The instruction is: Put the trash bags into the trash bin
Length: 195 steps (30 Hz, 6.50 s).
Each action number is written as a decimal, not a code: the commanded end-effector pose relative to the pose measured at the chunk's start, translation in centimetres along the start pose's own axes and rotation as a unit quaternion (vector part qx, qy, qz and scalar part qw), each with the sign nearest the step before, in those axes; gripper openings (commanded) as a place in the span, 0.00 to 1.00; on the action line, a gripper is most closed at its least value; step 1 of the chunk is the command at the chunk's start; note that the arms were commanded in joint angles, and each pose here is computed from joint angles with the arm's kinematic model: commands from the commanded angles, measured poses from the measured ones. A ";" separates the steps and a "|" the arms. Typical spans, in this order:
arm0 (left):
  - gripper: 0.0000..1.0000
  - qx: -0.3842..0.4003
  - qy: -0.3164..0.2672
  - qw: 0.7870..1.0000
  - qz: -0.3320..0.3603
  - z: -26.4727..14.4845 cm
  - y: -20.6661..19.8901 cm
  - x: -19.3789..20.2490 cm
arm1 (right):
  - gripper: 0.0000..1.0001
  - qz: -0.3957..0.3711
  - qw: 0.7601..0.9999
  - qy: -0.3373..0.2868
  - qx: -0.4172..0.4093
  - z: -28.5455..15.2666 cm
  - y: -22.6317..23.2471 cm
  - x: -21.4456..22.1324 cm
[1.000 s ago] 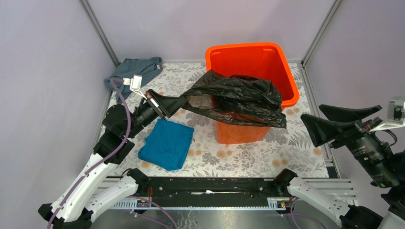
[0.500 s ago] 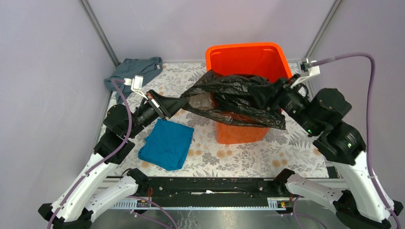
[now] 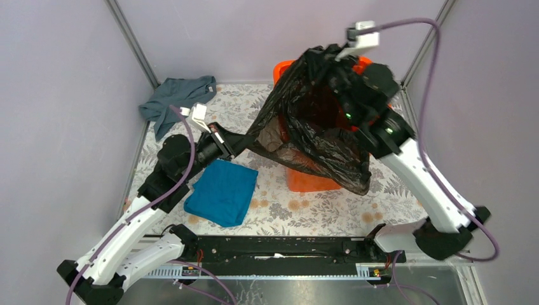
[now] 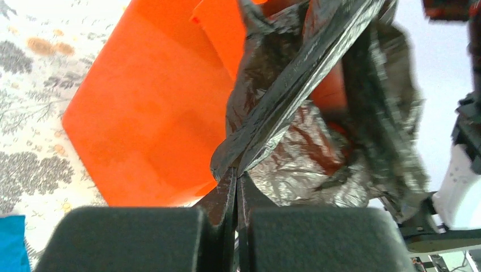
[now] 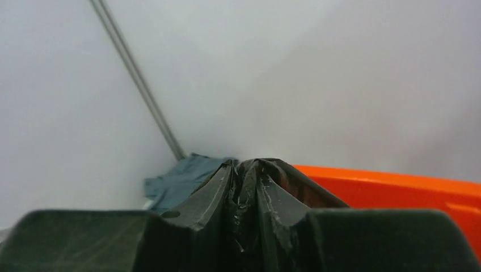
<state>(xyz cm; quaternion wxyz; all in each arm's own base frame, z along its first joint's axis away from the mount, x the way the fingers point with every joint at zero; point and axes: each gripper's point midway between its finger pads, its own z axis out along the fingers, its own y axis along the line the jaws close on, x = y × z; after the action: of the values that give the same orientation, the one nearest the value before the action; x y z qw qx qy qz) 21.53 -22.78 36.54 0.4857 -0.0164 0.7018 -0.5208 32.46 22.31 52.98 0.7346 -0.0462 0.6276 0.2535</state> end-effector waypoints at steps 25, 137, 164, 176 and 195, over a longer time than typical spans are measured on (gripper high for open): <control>0.00 -0.021 0.016 0.999 -0.027 2.3 2.6 1.7 | 1.00 -0.032 0.944 0.293 -0.151 -9.8 4.9 5.0; 0.00 -0.004 0.036 0.999 -0.027 6.7 0.4 -0.2 | 0.08 -0.113 0.882 0.095 0.448 -14.7 -25.0 3.7; 0.18 0.048 0.105 0.992 -0.058 5.3 -0.7 3.1 | 0.90 0.003 0.913 0.185 0.364 -25.0 -18.2 4.4; 0.95 0.061 0.123 0.990 0.031 3.1 -2.5 0.4 | 0.64 0.151 0.947 0.104 0.264 -23.5 -14.2 5.9; 0.99 -0.069 0.064 0.986 0.135 1.2 0.2 -5.3 | 0.56 0.076 0.942 0.127 0.302 -25.4 -17.0 9.2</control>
<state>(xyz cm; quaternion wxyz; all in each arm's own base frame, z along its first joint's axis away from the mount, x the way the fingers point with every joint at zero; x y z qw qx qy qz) 25.07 -23.05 35.01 0.4203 0.0584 0.7878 -0.4464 20.01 1.46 28.38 0.5607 0.1986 0.7991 0.0875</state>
